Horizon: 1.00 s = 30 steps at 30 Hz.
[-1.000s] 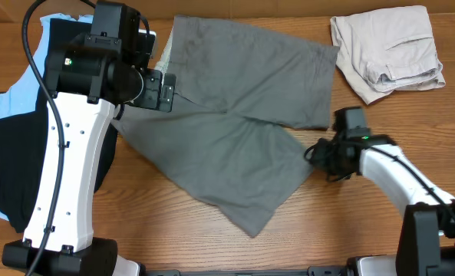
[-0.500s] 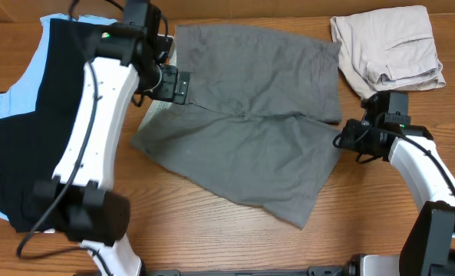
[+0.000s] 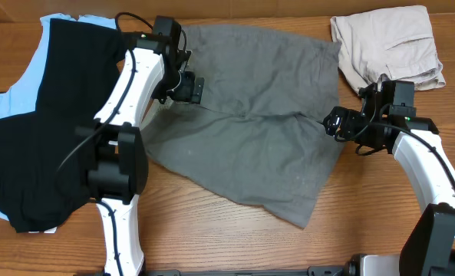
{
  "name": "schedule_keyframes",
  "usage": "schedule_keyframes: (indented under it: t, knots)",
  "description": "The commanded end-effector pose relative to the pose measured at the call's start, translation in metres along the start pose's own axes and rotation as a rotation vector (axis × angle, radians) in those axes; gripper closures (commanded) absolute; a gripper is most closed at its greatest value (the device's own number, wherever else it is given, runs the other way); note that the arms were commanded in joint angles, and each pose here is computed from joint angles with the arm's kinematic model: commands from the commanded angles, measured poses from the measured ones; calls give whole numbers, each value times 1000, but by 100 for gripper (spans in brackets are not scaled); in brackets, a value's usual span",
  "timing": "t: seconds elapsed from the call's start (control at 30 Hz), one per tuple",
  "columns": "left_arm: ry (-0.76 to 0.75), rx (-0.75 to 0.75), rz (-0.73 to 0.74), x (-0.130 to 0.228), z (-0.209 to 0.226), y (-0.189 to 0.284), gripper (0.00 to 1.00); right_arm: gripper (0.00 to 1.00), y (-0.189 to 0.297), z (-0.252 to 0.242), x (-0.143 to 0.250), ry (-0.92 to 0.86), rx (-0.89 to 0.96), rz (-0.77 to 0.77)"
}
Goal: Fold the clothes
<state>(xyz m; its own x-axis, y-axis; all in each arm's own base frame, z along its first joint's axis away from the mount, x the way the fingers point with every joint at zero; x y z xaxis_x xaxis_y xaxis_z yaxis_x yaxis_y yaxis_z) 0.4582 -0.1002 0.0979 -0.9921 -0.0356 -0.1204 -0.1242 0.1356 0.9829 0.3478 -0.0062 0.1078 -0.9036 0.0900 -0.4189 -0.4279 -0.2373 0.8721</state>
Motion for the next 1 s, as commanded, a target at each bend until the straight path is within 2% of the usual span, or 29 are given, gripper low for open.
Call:
schedule_keyframes:
  t: [0.0, 0.23, 0.4, 0.57, 0.67, 0.77, 0.83, 0.87, 0.97]
  knots:
    - [35, 19, 38, 1, -1, -24, 4, 0, 8, 4, -11, 8, -26, -35]
    - [58, 14, 56, -3, 4, -58, 9, 0, 8, 4, -7, 7, -25, -19]
    - [58, 7, 64, -4, 7, -73, 20, 0, 8, 3, -7, 5, -23, -17]
    - [59, -5, 68, -4, 9, -79, 23, 0, 8, 2, -6, 5, -17, -15]
    - [58, -3, 60, -5, 8, -79, 29, 0, 7, 0, -5, 4, 1, -12]
    - [57, -3, 56, -6, 8, -79, 40, 0, 7, -1, -5, 4, 4, -12]
    - [57, -4, 55, -6, 9, -79, 58, 0, 7, -1, -5, 4, 4, -12]
    - [57, -5, 55, -6, 9, -79, 64, 0, 7, -1, -5, 4, 5, -11]
    - [53, -7, 55, -7, 9, -79, 72, 0, 7, -4, -3, 2, 29, -2]
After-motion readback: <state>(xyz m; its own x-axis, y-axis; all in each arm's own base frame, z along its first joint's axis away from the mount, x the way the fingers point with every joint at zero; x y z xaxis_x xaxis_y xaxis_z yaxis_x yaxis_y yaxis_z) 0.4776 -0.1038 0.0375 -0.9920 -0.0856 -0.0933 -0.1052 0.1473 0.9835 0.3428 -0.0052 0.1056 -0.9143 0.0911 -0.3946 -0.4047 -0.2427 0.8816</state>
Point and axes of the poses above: each gripper's point midway between its finger pads, its own y axis back along the fingers, its own z axis along the line the jaws close on, x = y × z, the point moved 3 cm from there along y, back along the fingers, and after that the axes turned 11 degrees about y, right-handed, at the moved point
